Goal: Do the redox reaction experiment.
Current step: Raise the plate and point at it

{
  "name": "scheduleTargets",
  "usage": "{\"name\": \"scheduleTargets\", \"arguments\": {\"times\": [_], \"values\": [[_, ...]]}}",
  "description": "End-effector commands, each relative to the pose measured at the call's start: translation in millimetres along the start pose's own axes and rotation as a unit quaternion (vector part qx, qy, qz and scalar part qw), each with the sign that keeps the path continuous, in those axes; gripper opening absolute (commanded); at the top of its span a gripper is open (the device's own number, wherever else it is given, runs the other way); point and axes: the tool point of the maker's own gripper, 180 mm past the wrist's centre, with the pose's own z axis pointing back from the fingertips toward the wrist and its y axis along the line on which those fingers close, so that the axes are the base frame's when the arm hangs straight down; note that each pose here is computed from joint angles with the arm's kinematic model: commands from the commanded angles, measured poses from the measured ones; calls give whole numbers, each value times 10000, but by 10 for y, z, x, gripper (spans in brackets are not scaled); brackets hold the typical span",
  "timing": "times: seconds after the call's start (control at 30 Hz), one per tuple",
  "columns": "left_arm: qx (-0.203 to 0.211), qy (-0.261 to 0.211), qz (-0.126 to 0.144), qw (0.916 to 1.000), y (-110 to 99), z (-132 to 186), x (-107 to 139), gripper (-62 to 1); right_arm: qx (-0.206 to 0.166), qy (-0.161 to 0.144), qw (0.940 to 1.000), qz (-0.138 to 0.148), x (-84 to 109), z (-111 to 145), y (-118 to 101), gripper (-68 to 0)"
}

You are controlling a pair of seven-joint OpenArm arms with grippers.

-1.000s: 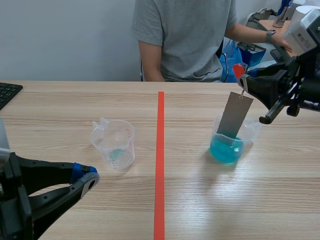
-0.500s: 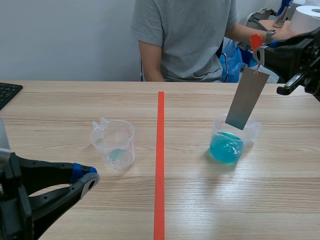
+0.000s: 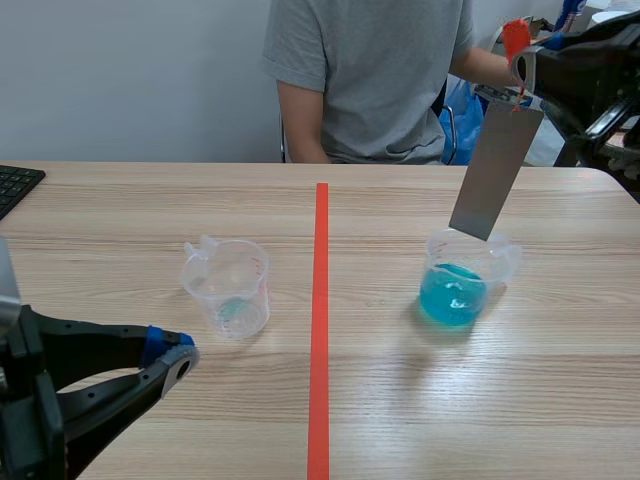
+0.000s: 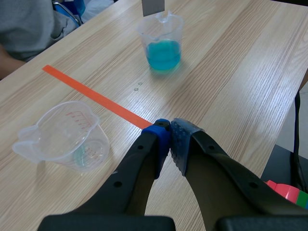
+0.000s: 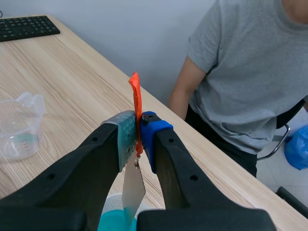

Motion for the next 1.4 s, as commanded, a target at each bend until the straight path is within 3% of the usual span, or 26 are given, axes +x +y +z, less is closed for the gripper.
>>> {"name": "scheduleTargets", "arguments": {"times": [0.0,0.3,1.37], "values": [[9,-144,25,9999,-13,-9,80,-575,-11,-200,9997,159,193,30,-48,-664],[9,-141,25,9999,-13,-9,78,-575,-8,-342,9993,152,350,60,-43,-664],[9,-128,23,9999,-13,-10,74,-575,0,-361,9993,128,357,60,-39,-664]]}}
